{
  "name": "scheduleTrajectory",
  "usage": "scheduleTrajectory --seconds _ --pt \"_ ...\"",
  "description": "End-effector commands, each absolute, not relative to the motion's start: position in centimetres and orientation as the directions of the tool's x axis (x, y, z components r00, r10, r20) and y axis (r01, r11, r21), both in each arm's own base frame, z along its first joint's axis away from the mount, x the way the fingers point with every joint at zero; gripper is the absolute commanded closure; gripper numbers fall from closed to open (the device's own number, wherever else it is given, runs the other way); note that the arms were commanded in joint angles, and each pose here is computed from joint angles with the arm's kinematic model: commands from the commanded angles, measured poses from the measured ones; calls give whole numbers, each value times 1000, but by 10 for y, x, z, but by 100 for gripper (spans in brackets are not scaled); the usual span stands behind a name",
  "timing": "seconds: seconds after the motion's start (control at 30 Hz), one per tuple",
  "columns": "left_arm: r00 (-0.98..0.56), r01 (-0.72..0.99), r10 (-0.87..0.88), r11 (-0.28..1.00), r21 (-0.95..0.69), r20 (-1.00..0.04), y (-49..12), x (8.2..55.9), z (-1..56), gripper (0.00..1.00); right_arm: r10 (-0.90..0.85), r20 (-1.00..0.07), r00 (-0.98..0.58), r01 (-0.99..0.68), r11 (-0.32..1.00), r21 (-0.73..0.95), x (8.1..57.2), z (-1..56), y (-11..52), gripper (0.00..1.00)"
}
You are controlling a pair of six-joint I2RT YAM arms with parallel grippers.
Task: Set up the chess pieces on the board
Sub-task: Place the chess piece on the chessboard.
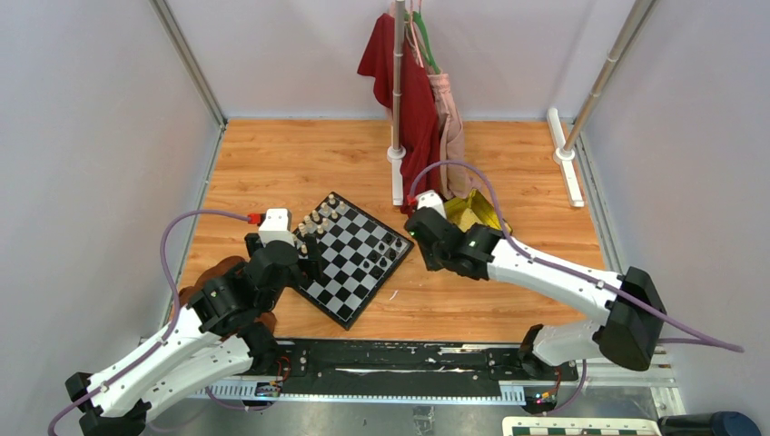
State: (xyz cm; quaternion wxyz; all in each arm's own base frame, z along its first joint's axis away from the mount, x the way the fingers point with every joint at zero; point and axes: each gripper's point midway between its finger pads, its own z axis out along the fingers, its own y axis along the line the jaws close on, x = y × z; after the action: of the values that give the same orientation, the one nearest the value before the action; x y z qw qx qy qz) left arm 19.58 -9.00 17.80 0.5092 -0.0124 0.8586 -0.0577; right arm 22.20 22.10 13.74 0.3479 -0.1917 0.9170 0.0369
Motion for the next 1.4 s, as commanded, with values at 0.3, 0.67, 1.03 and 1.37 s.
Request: scheduleTrajectory --seconds 0.3,0.67,1.03,1.37 --pt "-464 17 -96 993 -117 -881 -86 195 179 0 -519 -621 -587 -595 797 -104 184 132 309 100" --pt "-447 -5 -116 992 -128 -887 -81 194 182 0 -584 -599 -547 -681 727 -88 185 113 364 100" --pt "-436 -15 -126 991 -133 -891 -78 195 184 0 -627 -564 -537 -720 689 -82 185 93 389 100" --pt "-438 -13 -123 991 -131 -890 -79 195 183 0 -645 -543 -537 -724 683 -96 186 77 392 100"
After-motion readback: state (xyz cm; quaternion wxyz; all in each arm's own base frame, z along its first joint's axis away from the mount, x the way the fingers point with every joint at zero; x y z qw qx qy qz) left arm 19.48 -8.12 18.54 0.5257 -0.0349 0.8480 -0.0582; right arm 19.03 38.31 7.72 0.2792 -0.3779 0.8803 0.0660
